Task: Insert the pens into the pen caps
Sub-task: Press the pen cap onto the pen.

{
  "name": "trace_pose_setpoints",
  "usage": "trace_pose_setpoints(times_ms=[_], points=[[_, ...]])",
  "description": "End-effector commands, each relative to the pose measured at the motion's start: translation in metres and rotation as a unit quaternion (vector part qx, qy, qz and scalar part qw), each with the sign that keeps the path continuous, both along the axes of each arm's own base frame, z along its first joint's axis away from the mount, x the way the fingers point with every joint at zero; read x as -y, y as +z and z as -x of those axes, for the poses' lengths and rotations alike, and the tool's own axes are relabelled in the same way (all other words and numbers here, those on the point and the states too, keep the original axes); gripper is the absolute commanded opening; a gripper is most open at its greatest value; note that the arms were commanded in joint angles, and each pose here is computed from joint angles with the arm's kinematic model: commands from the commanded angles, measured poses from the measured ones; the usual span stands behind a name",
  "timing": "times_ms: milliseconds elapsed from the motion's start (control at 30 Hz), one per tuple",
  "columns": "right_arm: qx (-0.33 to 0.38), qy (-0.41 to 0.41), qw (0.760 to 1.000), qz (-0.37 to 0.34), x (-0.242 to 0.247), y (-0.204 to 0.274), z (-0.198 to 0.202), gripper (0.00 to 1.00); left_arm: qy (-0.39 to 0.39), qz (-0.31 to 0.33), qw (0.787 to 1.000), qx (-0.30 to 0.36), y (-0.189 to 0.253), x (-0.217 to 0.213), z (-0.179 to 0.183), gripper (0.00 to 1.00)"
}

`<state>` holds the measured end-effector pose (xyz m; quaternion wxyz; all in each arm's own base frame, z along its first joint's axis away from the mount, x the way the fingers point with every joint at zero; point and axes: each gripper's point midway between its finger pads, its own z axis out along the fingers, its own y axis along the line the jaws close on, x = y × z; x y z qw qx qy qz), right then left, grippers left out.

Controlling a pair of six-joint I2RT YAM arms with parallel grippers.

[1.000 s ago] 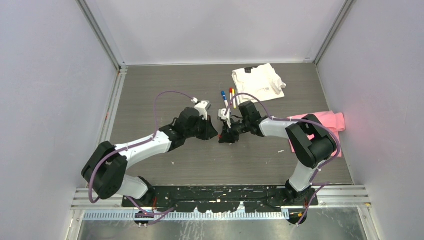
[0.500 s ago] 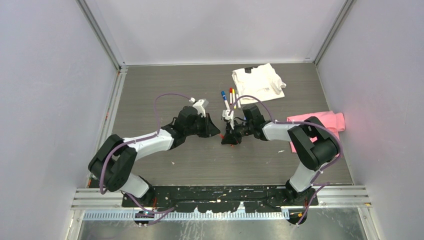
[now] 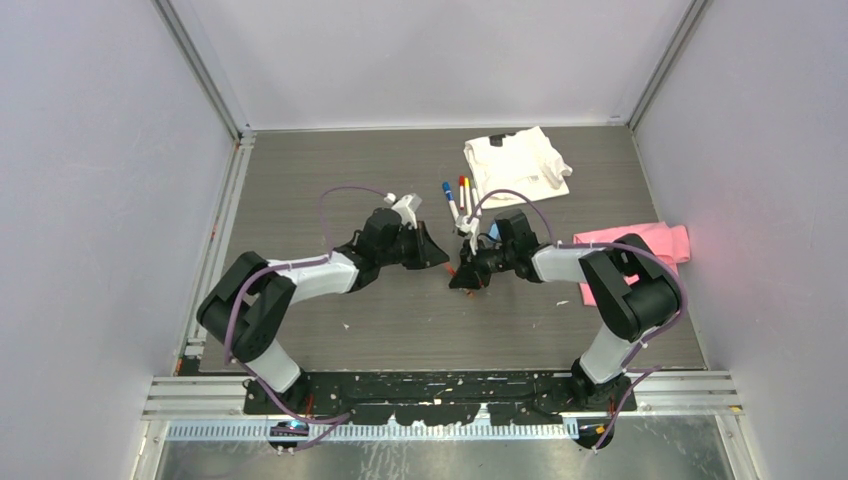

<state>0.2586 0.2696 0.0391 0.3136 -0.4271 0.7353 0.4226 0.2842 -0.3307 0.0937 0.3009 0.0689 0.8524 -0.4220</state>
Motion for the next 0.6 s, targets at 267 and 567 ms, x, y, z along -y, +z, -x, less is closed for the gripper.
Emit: trace_pose_setpoints(times_ms=[267, 567], points=[[0.162, 0.081, 0.983, -0.041, -0.018, 0.067, -0.029, 0.01, 0.086, 0.089, 0.985, -0.118, 0.007, -0.052, 0.007, 0.21], [0.148, 0.098, 0.983, -0.037, -0.017, 0.062, -0.021, 0.01, 0.094, 0.090, 0.987, -0.097, 0.027, -0.060, 0.001, 0.46]])
